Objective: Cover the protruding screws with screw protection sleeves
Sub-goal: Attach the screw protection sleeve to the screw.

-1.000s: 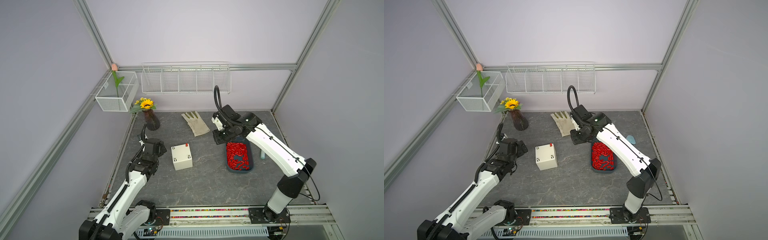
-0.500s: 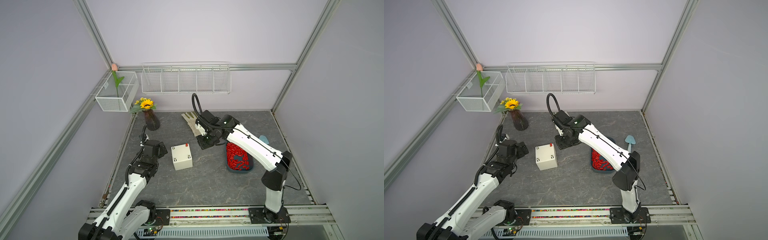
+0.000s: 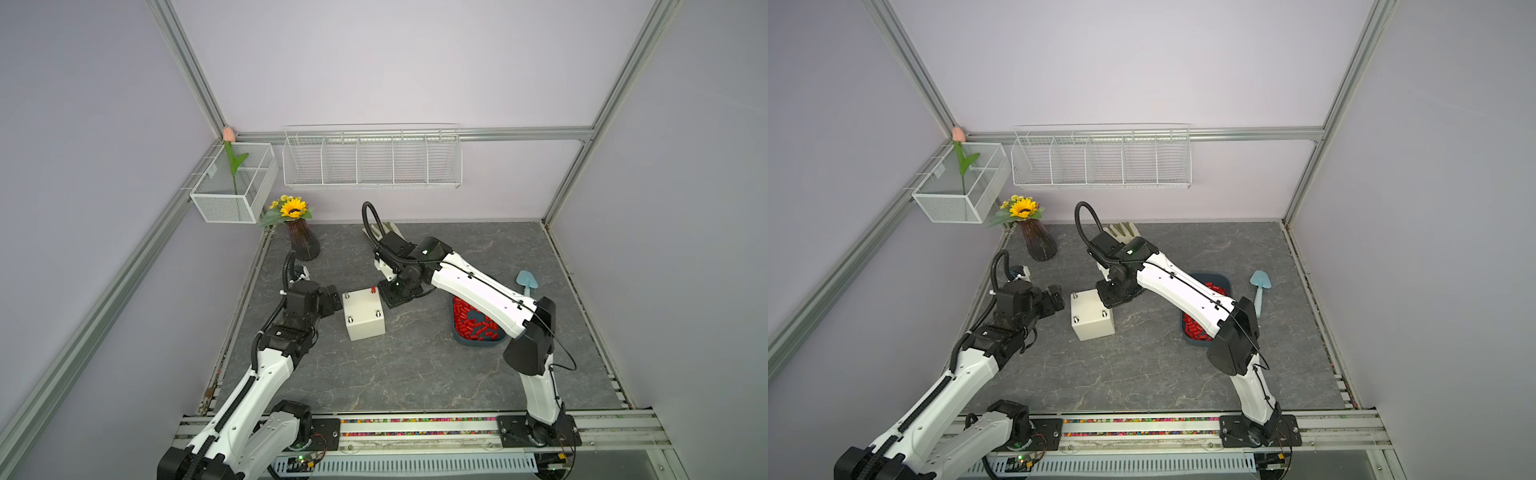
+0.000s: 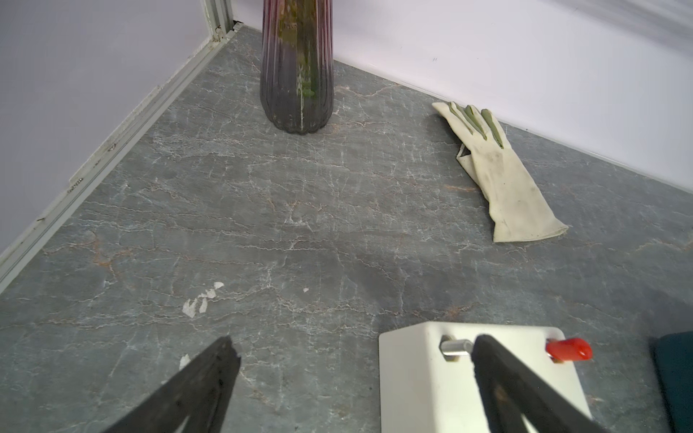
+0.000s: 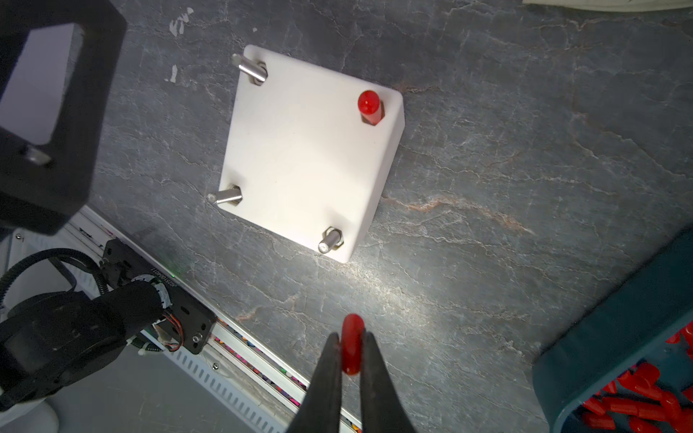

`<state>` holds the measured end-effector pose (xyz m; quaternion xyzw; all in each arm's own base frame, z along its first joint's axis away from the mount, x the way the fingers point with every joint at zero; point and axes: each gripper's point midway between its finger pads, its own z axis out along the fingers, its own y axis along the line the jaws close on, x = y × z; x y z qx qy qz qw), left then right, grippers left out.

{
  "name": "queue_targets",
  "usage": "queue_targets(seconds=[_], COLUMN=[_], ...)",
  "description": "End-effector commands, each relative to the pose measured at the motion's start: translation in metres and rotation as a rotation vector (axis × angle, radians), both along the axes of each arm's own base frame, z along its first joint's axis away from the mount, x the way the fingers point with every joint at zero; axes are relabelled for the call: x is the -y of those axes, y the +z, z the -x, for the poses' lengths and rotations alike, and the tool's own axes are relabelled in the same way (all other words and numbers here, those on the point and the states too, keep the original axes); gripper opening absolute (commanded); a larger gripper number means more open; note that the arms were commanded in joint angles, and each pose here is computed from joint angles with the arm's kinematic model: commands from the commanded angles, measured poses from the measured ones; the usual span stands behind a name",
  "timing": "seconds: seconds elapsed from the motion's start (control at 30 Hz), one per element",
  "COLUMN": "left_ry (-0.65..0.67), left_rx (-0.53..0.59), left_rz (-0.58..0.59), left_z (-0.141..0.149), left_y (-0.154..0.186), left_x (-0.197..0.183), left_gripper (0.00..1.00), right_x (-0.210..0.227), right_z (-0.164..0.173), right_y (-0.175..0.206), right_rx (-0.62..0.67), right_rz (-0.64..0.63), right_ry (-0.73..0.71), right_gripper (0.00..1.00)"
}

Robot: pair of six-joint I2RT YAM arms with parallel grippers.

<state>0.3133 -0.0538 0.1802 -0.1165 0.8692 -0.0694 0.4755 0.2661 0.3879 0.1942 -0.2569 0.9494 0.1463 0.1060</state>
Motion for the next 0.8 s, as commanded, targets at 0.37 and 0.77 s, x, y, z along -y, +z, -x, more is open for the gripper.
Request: queue_targets(seconds=[0.37,0.77], left_ry=[-0.024,-0.015], left_rx=[0.016,0.021], left_rz=[0.004,-0.002], left_z=[0.000,0.001], left_y=[0.001,0.003], left_x=[0.002,0.000], left_gripper=[0.99,0.99], right_x=[-0.021,-0.028], right_z=[0.008,0.005], right_y=[-0.020,-0.031], right_rx=[-0.071,-0.084], right_rz=[-0.002,0.002], right_ry=[0.018,0.026], right_gripper=[0.13,0.13])
